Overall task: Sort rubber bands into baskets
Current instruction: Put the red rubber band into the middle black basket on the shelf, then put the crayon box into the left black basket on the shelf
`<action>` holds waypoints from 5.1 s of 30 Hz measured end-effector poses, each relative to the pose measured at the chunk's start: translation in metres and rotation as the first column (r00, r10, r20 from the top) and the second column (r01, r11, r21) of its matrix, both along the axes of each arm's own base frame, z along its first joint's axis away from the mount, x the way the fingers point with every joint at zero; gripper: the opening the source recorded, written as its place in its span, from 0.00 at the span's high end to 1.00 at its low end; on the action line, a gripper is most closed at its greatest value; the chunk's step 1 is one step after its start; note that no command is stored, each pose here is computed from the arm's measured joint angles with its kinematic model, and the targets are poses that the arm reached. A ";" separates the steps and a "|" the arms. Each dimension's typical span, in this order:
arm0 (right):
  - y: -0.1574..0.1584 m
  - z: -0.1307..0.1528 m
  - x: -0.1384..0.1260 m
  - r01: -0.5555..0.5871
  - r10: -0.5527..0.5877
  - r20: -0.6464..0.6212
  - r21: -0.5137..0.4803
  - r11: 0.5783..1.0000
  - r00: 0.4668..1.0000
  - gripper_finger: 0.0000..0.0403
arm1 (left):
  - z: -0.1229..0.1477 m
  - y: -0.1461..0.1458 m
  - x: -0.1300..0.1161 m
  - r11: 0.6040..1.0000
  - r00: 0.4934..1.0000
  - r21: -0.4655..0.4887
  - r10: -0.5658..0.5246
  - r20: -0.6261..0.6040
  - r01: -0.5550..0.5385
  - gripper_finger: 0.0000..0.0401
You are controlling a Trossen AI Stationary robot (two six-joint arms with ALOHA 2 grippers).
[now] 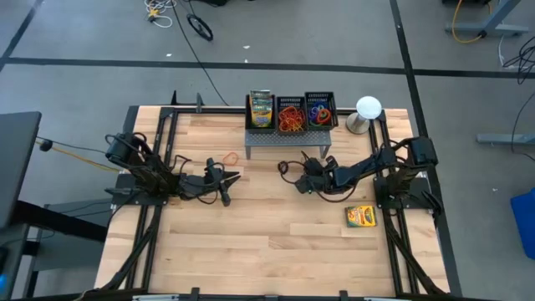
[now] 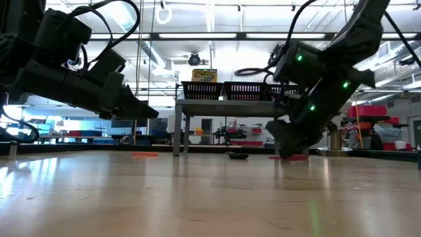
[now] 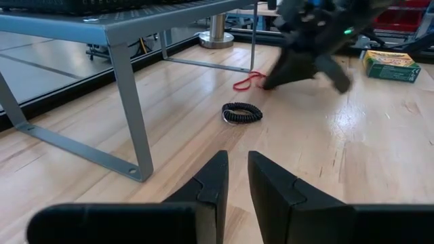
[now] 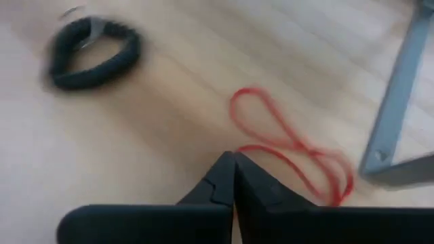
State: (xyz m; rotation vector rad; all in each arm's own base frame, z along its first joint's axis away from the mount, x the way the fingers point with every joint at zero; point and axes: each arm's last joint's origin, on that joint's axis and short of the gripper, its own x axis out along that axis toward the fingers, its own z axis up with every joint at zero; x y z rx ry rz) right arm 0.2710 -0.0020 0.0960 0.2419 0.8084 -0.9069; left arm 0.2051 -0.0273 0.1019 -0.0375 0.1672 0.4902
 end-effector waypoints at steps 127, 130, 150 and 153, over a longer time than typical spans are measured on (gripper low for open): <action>0.163 0.048 -0.109 0.034 0.298 -0.873 0.336 0.941 0.385 1.00 | -0.038 -0.062 0.074 0.875 0.866 -0.052 -0.484 -0.124 0.481 0.84; 0.157 0.042 -0.116 0.040 0.312 -0.832 0.370 0.928 0.458 1.00 | -0.038 -0.062 0.074 0.875 0.867 -0.052 -0.483 -0.122 0.481 0.84; 0.157 0.076 -0.085 -0.181 0.314 -0.427 0.323 0.929 0.848 0.98 | -0.038 -0.062 0.074 0.876 0.868 -0.052 -0.483 -0.116 0.480 0.84; 0.145 0.080 -0.100 0.044 0.095 -0.468 0.277 0.960 0.879 0.97 | -0.038 -0.062 0.074 0.876 0.868 -0.052 -0.483 -0.116 0.480 0.84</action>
